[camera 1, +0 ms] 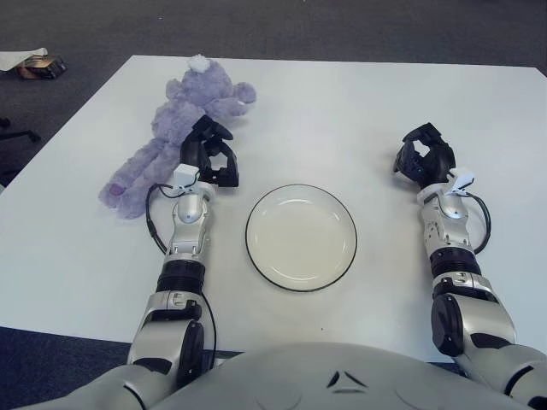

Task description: Put the doll into the plate.

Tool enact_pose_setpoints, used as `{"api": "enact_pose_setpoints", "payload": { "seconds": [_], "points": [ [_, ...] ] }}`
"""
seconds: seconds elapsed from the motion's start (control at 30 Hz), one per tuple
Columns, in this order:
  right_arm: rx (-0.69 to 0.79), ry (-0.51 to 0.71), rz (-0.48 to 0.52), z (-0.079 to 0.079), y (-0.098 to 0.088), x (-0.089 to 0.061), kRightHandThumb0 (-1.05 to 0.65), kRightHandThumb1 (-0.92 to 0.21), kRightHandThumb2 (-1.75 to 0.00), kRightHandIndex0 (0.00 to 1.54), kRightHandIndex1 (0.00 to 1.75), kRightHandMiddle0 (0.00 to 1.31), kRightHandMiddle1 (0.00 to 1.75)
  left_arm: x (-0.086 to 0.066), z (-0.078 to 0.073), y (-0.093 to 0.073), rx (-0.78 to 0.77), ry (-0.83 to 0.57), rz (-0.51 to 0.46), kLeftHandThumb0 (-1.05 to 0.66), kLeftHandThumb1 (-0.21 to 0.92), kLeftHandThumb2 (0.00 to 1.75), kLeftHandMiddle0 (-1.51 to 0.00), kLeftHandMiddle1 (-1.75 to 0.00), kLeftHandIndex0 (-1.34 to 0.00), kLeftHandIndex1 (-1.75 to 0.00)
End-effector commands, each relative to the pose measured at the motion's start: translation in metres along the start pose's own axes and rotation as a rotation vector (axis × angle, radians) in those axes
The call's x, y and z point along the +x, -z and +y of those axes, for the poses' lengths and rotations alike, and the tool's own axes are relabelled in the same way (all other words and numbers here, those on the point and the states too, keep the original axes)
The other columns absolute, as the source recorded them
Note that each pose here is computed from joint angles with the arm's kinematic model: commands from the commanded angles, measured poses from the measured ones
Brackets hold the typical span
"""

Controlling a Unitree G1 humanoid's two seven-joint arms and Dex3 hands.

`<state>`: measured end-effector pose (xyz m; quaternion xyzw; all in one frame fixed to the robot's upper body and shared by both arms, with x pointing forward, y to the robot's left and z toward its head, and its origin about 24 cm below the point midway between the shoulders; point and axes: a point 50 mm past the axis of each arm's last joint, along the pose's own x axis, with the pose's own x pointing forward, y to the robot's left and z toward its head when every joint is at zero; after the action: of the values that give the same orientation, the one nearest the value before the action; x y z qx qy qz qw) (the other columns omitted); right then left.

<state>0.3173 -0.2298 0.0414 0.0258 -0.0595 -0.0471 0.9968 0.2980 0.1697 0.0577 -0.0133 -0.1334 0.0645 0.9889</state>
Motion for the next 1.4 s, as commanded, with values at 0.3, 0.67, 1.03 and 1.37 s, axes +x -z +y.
{"api": "enact_pose_setpoints", "payload": {
  "seconds": [0.3, 0.67, 1.03, 1.37],
  "points": [
    [0.029, 0.017, 0.167, 0.0019, 0.0359, -0.0218, -0.42, -0.51, -1.07, 1.01, 1.75, 0.46, 1.75, -0.0321, 0.0106, 0.0358, -0.025, 0.001, 0.201, -0.01, -0.09, 1.75, -0.93, -1.75, -0.73, -1.63],
    [0.019, 0.023, 0.172, 0.0024, 0.0362, -0.0234, -0.42, -0.54, -1.04, 1.00, 1.75, 0.44, 1.75, -0.0324, 0.0102, 0.0363, -0.035, 0.014, 0.222, -0.01, -0.08, 1.75, -0.92, -1.75, -0.71, -1.66],
    [0.014, 0.027, 0.177, 0.0028, 0.0362, -0.0246, -0.41, -0.54, -1.04, 1.00, 1.75, 0.44, 1.75, -0.0332, 0.0113, 0.0376, -0.033, 0.035, 0.234, -0.01, -0.06, 1.75, -0.90, -1.75, -0.68, -1.72],
    [0.015, 0.030, 0.178, 0.0031, 0.0364, -0.0262, -0.41, -0.54, -1.03, 1.01, 1.75, 0.44, 1.75, -0.0331, 0.0120, 0.0386, -0.053, 0.049, 0.241, -0.01, -0.06, 1.75, -0.90, -1.75, -0.68, -1.72]
  ]
}}
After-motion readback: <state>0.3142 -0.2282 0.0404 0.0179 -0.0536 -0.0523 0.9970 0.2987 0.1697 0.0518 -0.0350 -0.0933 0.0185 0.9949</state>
